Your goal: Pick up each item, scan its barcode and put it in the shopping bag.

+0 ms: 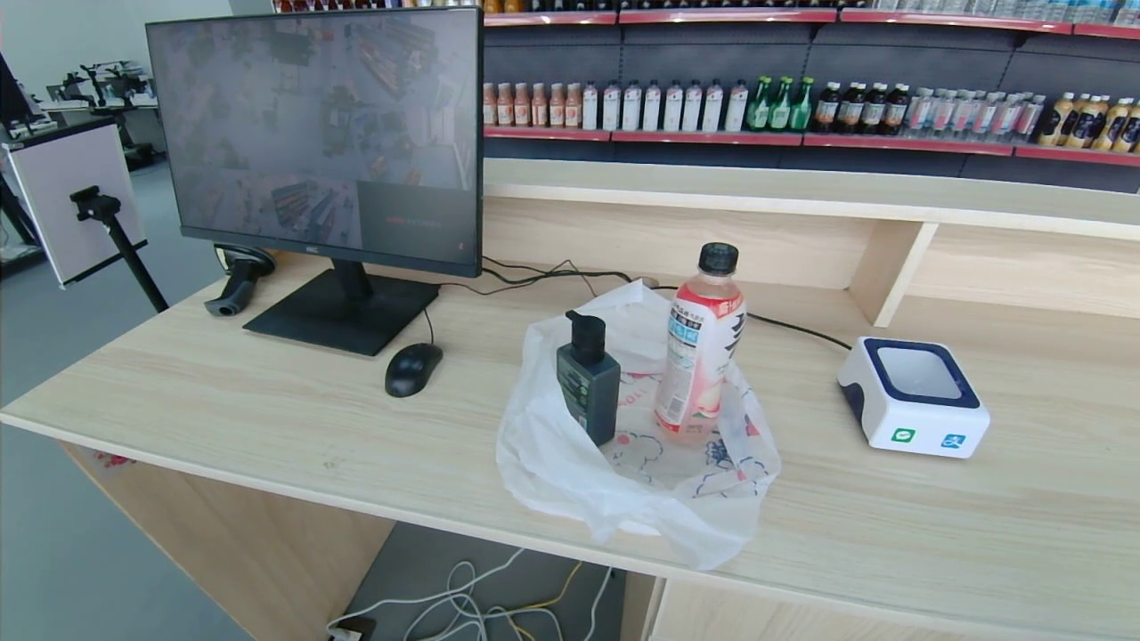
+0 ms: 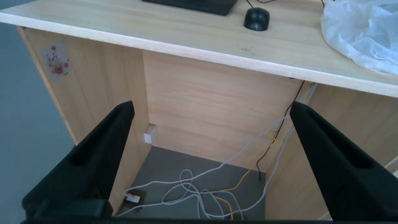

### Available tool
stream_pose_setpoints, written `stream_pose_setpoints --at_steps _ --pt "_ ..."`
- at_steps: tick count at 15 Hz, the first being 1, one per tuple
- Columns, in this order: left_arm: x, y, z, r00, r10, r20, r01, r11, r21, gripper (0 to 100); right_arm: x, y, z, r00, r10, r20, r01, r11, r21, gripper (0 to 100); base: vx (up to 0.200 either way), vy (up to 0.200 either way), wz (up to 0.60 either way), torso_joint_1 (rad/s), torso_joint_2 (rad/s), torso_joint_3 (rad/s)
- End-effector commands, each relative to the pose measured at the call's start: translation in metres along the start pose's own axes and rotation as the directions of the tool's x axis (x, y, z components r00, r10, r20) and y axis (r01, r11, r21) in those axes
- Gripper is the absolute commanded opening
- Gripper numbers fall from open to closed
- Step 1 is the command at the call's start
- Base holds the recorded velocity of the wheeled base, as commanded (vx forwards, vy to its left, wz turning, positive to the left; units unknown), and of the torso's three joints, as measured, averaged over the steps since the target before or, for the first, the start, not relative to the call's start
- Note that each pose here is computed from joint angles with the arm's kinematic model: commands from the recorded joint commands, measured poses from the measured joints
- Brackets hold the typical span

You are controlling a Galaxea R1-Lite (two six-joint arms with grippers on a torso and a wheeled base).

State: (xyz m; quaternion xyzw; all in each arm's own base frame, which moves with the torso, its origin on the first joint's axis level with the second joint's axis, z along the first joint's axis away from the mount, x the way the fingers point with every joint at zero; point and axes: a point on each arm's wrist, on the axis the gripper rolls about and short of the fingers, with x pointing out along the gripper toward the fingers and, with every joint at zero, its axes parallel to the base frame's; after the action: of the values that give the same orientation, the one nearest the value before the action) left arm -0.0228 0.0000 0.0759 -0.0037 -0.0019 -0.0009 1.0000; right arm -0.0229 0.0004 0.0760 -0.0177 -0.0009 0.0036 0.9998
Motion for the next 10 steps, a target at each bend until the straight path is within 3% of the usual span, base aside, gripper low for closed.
stream_pose_setpoints --at_steps 1,2,6,7,10 --pt "0.0000 0.0000 0.0000 1.000 0.000 0.001 0.000 1.000 0.000 100 0.0000 0.0000 0.0000 1.000 0.000 0.000 0.000 1.000 0.000 100 0.000 0.000 0.00 0.000 0.00 0.000" --pt "0.0000 0.0000 0.0000 1.000 0.000 0.001 0.000 1.000 0.000 100 0.0000 0.0000 0.0000 1.000 0.000 0.000 0.000 1.000 -0.001 100 0.000 0.000 0.00 0.000 0.00 0.000" --pt "0.0000 0.0000 0.0000 1.000 0.000 0.001 0.000 1.000 0.000 100 0.0000 0.0000 0.0000 1.000 0.000 0.000 0.000 1.000 -0.005 100 -0.200 0.000 0.00 0.012 0.00 0.002" --pt "0.0000 0.0000 0.0000 1.000 0.000 0.001 0.000 1.000 0.001 100 0.0000 0.0000 0.0000 1.000 0.000 0.000 0.000 1.000 0.002 100 0.000 0.000 0.00 0.000 0.00 0.000" --pt "0.0000 0.0000 0.0000 1.000 0.000 0.001 0.000 1.000 0.003 100 0.0000 0.0000 0.0000 1.000 0.007 0.000 -0.007 1.000 0.014 100 0.000 0.000 -0.60 -0.012 0.00 0.002"
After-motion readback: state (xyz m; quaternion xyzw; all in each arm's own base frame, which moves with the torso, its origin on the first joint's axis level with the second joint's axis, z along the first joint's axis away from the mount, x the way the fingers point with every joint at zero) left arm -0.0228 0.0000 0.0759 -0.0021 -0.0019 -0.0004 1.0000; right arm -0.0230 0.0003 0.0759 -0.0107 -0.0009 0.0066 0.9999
